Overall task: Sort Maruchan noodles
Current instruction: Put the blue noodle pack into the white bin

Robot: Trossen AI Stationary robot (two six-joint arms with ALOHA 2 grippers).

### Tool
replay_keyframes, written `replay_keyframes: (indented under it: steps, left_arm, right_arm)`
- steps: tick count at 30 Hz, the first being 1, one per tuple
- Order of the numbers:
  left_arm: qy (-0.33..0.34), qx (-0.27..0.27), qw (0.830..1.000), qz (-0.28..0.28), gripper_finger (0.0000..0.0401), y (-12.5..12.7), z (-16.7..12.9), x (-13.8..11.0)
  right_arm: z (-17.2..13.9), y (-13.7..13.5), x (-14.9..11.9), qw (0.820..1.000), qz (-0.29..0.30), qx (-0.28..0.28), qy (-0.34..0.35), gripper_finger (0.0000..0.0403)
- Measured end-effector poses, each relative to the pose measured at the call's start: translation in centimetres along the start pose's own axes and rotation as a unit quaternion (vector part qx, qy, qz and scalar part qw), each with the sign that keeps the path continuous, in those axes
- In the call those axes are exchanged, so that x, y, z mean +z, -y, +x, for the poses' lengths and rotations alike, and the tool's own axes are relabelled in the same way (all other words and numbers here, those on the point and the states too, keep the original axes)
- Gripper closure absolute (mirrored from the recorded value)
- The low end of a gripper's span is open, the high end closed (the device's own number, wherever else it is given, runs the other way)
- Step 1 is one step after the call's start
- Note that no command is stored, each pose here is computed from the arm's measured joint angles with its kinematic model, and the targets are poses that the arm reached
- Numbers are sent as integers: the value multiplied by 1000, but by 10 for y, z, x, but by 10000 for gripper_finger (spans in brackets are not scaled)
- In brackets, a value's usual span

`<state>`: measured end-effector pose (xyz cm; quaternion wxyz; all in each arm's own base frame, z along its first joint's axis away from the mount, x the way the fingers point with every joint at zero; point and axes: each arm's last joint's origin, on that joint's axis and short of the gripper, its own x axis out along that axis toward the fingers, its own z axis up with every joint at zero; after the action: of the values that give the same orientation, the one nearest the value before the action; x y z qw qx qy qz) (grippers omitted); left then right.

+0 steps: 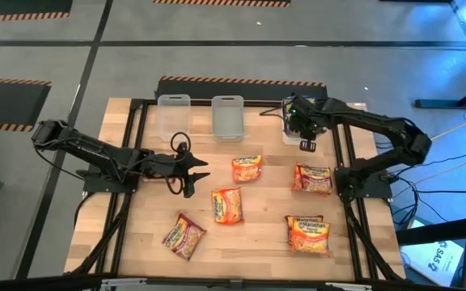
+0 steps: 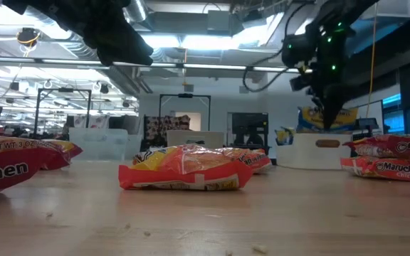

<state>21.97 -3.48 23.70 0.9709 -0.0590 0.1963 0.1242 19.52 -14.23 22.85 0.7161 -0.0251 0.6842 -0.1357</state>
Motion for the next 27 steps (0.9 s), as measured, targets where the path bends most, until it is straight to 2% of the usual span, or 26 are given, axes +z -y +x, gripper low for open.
replay_keyframes:
  steps: [3, 12, 17, 20, 27]
  left_arm:
    - [0, 0, 1000, 0, 235, 0, 0, 0]
    - [0, 0, 1000, 0, 235, 0, 0, 0]
    - [0, 1, 1000, 0, 235, 0, 0, 0]
    - [0, 0, 1000, 0, 235, 0, 0, 0]
    - [0, -2, 1000, 3, 235, 0, 0, 0]
  right_arm:
    - [9, -1, 2, 999, -9, 15, -28, 321]
    - [30, -2, 10, 997, -45, 46, -49, 320]
    - [36, 1, 16, 997, -53, 17, -51, 317]
    - [37, 4, 17, 997, -51, -16, -57, 294]
    - [33, 6, 17, 993, -45, -71, -86, 200]
